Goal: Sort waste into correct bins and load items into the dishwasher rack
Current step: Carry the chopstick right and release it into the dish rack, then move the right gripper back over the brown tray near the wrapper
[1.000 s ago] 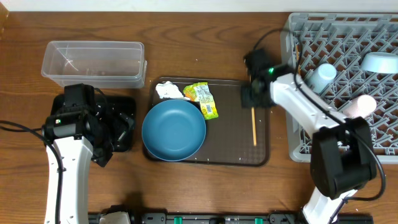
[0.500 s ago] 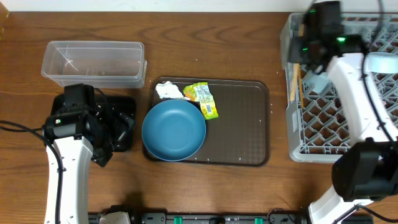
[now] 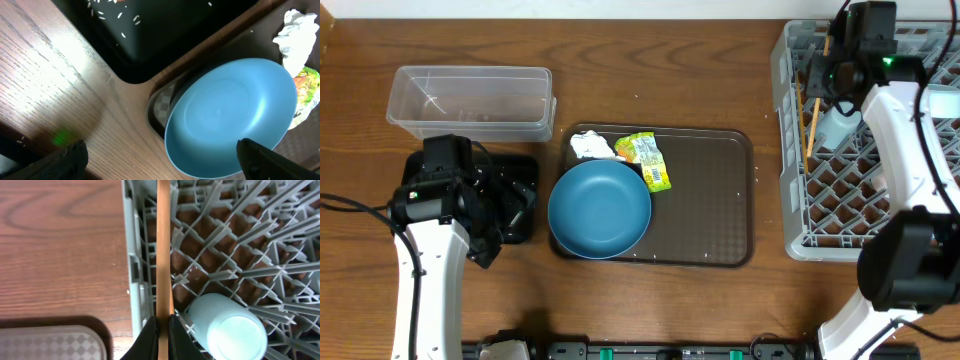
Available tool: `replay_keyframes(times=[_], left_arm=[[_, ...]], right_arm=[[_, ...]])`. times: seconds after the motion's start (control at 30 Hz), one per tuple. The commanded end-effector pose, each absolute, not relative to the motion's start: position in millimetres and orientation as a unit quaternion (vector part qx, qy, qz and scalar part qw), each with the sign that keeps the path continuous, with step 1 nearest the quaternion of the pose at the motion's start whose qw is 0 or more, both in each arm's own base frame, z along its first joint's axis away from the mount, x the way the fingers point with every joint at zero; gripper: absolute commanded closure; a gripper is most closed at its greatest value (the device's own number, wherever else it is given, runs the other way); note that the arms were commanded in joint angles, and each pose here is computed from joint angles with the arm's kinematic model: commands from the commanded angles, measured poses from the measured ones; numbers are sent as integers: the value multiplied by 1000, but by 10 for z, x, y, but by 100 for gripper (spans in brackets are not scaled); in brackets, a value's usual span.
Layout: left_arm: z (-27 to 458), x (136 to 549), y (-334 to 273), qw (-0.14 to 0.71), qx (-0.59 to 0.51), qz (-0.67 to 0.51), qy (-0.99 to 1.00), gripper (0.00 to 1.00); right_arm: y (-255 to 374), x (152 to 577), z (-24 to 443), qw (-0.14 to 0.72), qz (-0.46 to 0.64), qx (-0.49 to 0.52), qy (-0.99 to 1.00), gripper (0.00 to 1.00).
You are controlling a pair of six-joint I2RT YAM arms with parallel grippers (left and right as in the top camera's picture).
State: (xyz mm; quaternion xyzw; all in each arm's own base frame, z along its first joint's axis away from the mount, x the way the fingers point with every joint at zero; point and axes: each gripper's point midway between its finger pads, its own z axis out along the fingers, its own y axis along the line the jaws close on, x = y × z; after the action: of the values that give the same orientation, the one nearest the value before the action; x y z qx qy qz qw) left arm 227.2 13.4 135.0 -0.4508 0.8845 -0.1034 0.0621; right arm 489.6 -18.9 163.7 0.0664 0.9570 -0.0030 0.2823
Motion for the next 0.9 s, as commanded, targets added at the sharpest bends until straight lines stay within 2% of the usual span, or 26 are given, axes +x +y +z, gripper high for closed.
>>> replay_keyframes(times=[0.0, 0.07, 0.13, 0.23, 0.3, 0.33, 0.4, 0.53, 0.73, 0.77, 0.87], left_arm=[[1388, 2303, 159, 70, -448, -99, 886, 2], [1388, 2303, 159, 70, -448, -99, 886, 2], [1388, 2303, 159, 70, -448, -99, 886, 2], [1388, 2303, 159, 70, -448, -99, 886, 2], [1388, 2303, 159, 70, -448, -99, 886, 2], [1388, 2303, 159, 70, -448, -99, 886, 2], [1388, 2303, 159, 70, -448, -99, 886, 2], [1388, 2303, 159, 70, -448, -99, 886, 2], [1388, 2303, 159, 70, -448, -99, 886, 2], [1388, 2303, 159, 70, -448, -99, 886, 2], [1388, 2303, 159, 70, -448, -99, 886, 2]], right_arm=[[-242, 4949, 1453, 268, -23, 64, 961, 92], [-234, 4961, 1413, 265, -22, 63, 962, 91], [-233, 4964, 1403, 265, -23, 63, 962, 79], [-234, 4959, 1408, 264, -23, 63, 962, 54], [-234, 4970, 1441, 268, -22, 63, 961, 24], [-234, 4968, 1460, 268, -22, 63, 961, 14], [-200, 4946, 1532, 265, -14, 64, 962, 11], [20, 4902, 1763, 268, 27, 56, 961, 9], [862, 4712, 2055, 259, 156, -21, 953, 5], [1049, 4645, 2048, 249, 169, -39, 953, 2], [1378, 4513, 1963, 228, 171, -73, 956, 1]])
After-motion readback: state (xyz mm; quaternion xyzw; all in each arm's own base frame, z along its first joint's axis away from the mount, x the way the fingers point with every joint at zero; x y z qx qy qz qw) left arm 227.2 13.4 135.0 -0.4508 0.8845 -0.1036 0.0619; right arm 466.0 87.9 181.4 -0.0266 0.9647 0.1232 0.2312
